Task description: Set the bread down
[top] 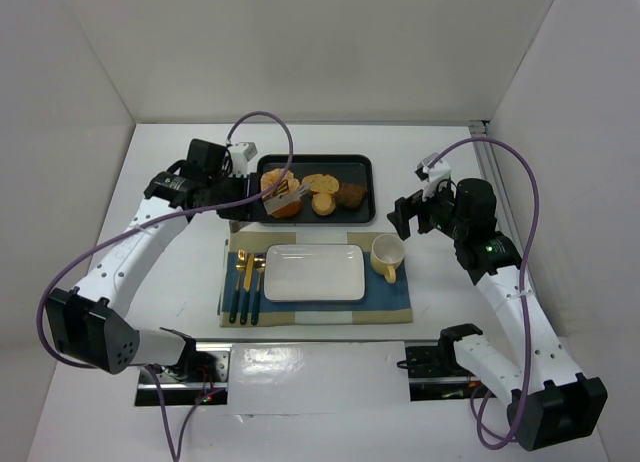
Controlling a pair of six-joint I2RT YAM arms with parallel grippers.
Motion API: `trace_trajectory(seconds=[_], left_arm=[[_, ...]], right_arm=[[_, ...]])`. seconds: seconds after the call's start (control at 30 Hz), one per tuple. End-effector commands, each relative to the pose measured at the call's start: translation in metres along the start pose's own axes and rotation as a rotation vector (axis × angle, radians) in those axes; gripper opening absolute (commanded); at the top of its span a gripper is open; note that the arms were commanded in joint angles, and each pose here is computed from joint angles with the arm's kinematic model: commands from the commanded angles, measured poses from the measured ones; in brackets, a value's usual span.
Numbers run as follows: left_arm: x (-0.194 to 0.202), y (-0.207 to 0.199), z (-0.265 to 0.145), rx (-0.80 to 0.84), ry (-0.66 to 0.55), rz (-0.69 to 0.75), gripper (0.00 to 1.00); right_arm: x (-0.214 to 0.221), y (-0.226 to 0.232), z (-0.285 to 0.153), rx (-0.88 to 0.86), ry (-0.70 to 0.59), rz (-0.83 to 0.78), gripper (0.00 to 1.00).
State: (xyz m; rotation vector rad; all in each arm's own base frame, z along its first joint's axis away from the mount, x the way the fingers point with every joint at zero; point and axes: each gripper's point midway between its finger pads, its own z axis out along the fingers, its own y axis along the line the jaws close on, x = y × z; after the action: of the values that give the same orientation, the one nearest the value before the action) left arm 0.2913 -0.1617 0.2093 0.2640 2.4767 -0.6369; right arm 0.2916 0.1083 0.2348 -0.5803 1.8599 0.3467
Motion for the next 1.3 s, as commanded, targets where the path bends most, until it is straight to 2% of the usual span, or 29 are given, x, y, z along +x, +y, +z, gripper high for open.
trace_trajectory(seconds=[0.0, 0.1, 0.3, 0.8, 1.03, 1.27], left_arm=[[-0.037, 0.000, -0.017, -0.070, -0.141, 0.051, 0.60], [-0.047, 0.002, -0.015, -0.101, -0.176, 0.062, 0.60], [-0.046, 0.007, -0.002, -0.138, -0.163, 0.079, 0.60], [-0.018, 0.014, 0.047, -0.211, -0.018, 0.142, 0.59], [-0.008, 0.014, 0.055, -0.303, 0.081, 0.207, 0.59], [-0.006, 0.015, 0.052, -0.365, 0.109, 0.235, 0.57]], right_arm=[[0.001, 0.004, 0.000, -0.015, 0.000, -0.011, 0.99], [0.001, 0.003, 0.000, -0.015, 0.000, -0.020, 0.99], [0.003, 0.004, 0.002, -0.026, 0.007, -0.017, 0.99], [0.005, 0.005, 0.002, -0.027, 0.015, -0.014, 0.99], [0.005, 0.005, 0.002, -0.027, 0.015, -0.014, 0.99], [0.003, 0.007, 0.000, -0.035, 0.005, -0.017, 0.99]])
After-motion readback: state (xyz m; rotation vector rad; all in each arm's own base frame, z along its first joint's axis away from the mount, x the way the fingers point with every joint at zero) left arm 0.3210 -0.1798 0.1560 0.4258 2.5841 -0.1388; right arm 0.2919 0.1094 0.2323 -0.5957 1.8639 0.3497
